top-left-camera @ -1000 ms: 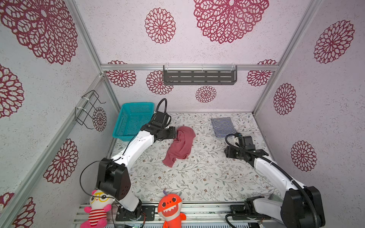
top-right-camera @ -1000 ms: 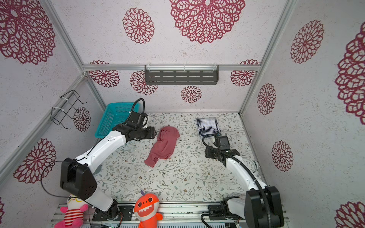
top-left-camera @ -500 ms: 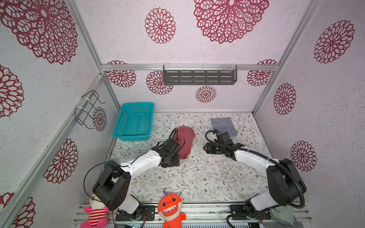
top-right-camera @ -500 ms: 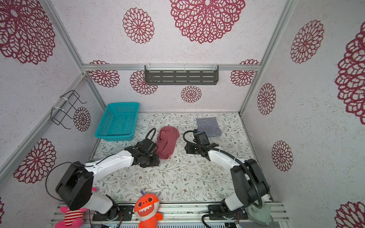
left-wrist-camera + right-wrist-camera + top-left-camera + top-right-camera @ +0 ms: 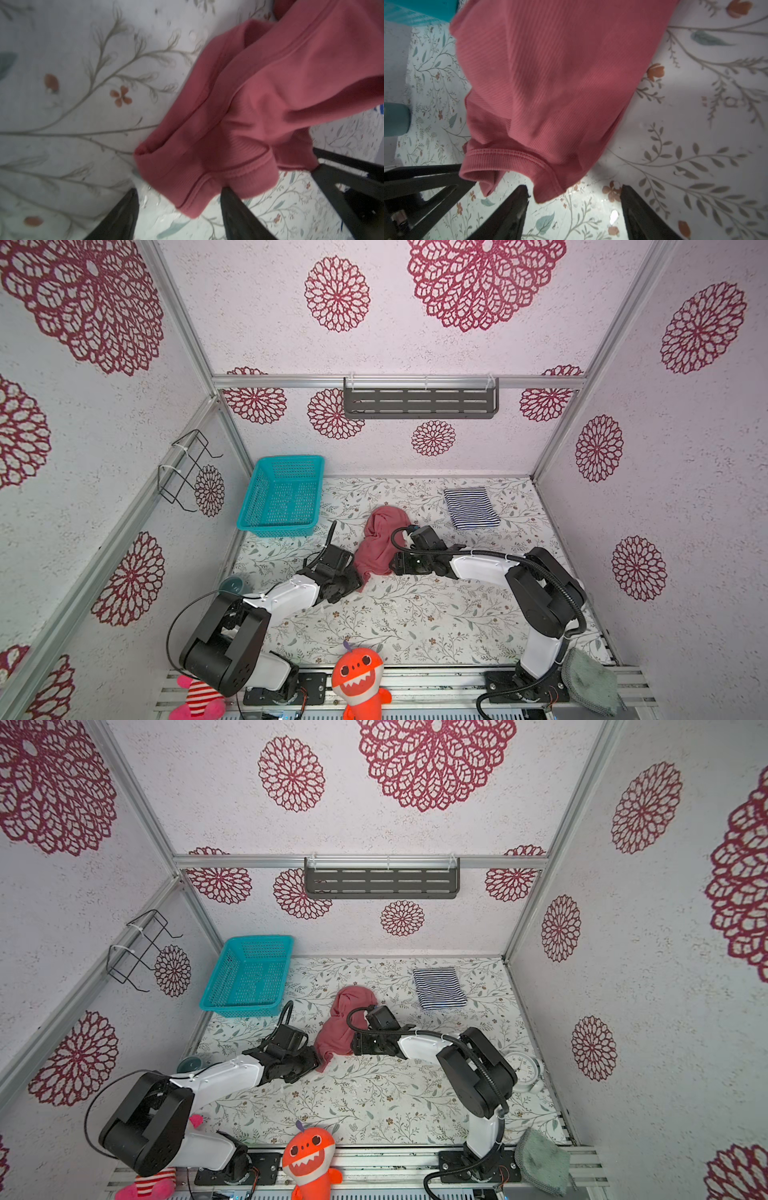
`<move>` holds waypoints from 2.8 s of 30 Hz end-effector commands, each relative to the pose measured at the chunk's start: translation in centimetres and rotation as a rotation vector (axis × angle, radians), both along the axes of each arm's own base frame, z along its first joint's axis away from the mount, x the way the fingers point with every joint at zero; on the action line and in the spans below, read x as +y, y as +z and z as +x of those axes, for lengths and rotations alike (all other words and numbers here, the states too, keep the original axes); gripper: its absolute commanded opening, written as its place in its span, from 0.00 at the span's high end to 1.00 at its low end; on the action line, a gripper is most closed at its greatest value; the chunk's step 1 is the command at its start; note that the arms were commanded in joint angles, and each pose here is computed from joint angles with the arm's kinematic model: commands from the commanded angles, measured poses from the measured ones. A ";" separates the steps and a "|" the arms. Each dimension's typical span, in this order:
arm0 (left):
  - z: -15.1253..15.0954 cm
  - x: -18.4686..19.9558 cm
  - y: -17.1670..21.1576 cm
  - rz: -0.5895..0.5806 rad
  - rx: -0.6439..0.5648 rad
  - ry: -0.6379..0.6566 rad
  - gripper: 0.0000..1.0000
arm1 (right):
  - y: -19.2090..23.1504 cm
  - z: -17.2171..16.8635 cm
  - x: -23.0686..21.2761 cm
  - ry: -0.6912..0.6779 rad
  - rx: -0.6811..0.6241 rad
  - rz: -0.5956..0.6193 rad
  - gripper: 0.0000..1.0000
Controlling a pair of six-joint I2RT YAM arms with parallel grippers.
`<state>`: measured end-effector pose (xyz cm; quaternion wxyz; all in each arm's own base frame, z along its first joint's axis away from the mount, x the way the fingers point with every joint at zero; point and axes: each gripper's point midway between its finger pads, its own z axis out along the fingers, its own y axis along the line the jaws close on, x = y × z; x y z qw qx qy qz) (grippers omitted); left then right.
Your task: Fold and stack the tank tops
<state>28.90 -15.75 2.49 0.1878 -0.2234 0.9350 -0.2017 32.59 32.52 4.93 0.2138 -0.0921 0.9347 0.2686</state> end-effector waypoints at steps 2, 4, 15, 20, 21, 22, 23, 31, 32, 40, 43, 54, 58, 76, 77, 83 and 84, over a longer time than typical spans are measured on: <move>0.3 0.4 -2.0 0.022 0.033 0.032 0.54 | 0.4 1.2 0.7 -0.021 -0.014 0.001 0.46; 0.8 0.0 -1.4 0.014 0.022 0.018 0.77 | 1.0 1.2 0.7 -0.017 -0.020 0.007 0.65; 6.6 3.5 17.9 0.173 -0.357 -0.041 1.00 | 16.0 4.0 -3.9 0.009 -0.342 -0.105 1.00; 7.9 5.9 27.8 0.283 -0.531 -0.053 1.00 | 22.4 5.5 -6.8 0.002 -0.499 -0.172 1.00; 8.0 6.3 29.7 0.306 -0.563 -0.057 1.00 | 23.8 5.8 -7.4 -0.007 -0.530 -0.190 1.00; 8.0 6.5 31.4 0.322 -0.592 -0.057 1.00 | 24.9 6.0 -7.9 -0.017 -0.557 -0.200 1.00; 8.0 6.7 33.2 0.334 -0.625 -0.062 1.00 | 26.4 6.1 -8.5 -0.026 -0.589 -0.207 1.00; 5.2 5.5 42.2 0.349 -0.796 -0.120 1.00 | 35.6 3.3 -9.8 -0.021 -0.758 -0.100 1.00; 5.0 5.1 42.3 0.344 -0.799 -0.137 1.00 | 36.0 2.7 -9.6 -0.010 -0.761 -0.075 1.00; 7.7 3.6 36.9 0.309 -0.691 -0.188 1.00 | 32.4 2.4 -8.2 0.081 -0.674 -0.084 1.00; 9.9 3.3 34.6 0.284 -0.655 -0.179 1.00 | 28.4 3.9 -7.0 0.148 -0.554 -0.130 1.00; 19.3 1.8 21.8 0.217 -0.438 -0.177 1.00 | 15.9 6.7 -12.2 -0.002 -0.266 -0.321 0.46; 23.7 2.4 21.4 0.201 -0.443 -0.165 1.00 | 10.5 0.6 -12.8 0.035 -0.164 -0.397 0.44; 15.2 3.5 12.9 0.229 -0.216 -0.215 0.28 | 1.3 -4.3 -5.5 0.184 -0.005 -0.387 0.43; 13.4 3.2 11.5 0.212 -0.195 -0.201 0.30 | 1.3 -4.4 -5.3 0.182 -0.003 -0.386 0.43; 6.0 -0.1 5.3 0.108 -0.079 -0.152 0.39 | -0.3 -5.3 -5.1 0.160 0.050 -0.391 0.53; 5.3 -0.6 4.5 0.091 -0.067 -0.145 0.39 | -0.4 -5.4 -5.3 0.153 0.057 -0.400 0.57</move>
